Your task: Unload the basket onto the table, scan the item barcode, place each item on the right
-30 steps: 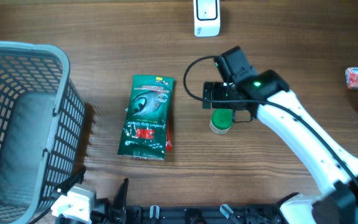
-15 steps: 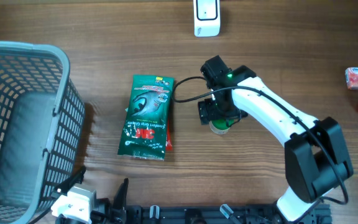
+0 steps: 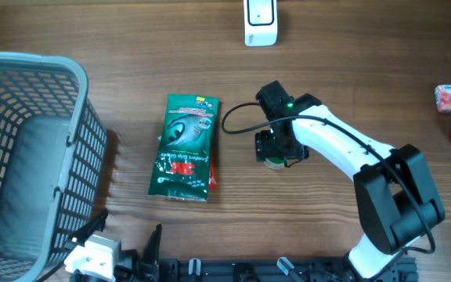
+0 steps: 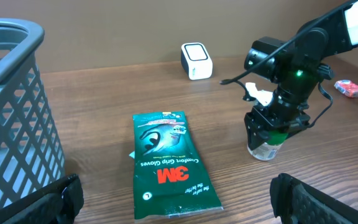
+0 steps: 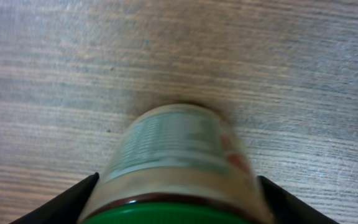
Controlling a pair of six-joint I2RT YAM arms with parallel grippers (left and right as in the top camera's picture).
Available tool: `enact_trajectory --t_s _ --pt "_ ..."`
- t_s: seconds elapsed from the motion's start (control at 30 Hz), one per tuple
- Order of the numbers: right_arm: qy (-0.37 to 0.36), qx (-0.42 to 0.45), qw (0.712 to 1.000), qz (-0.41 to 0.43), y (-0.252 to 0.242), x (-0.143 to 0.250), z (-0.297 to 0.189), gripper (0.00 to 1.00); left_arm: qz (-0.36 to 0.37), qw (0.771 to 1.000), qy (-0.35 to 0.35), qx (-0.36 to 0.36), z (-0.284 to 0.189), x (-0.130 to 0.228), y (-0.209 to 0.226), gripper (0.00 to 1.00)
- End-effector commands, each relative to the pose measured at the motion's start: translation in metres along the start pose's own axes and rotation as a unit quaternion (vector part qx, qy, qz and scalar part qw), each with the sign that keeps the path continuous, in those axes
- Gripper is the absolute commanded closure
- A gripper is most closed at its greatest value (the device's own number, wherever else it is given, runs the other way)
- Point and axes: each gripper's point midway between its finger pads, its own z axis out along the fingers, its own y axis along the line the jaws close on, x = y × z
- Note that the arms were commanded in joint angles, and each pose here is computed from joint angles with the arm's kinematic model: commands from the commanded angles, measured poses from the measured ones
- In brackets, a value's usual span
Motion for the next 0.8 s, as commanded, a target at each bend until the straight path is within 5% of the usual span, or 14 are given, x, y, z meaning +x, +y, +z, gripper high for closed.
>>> enact_trajectory --t_s 0.0,0.2,0.43,0.57,0.77 --pt "0.004 0.015 0.999 0.043 -0.007 -0.001 0.008 0.30 0.008 1.000 -0.003 0.010 -0.001 0.000 -0.003 0.00" --pt "0.014 0.000 0.998 0.064 -0.002 0.003 0.008 0.44 0.008 1.000 -0.003 0.010 -0.001 0.000 -0.003 0.00" --pt "0.055 -0.012 0.996 0.065 0.001 0.003 -0.032 0.44 0.008 1.000 -0.003 0.009 -0.001 0.000 -0.003 0.00" --pt "0.115 -0.103 0.988 0.008 0.031 0.023 -0.072 0.43 0.008 1.000 -0.003 0.010 -0.001 0.000 -0.003 0.00" --pt "0.249 -0.216 0.943 0.052 0.065 0.077 -0.112 0.43 0.008 1.000 -0.003 0.010 -0.001 0.000 -0.003 0.00"
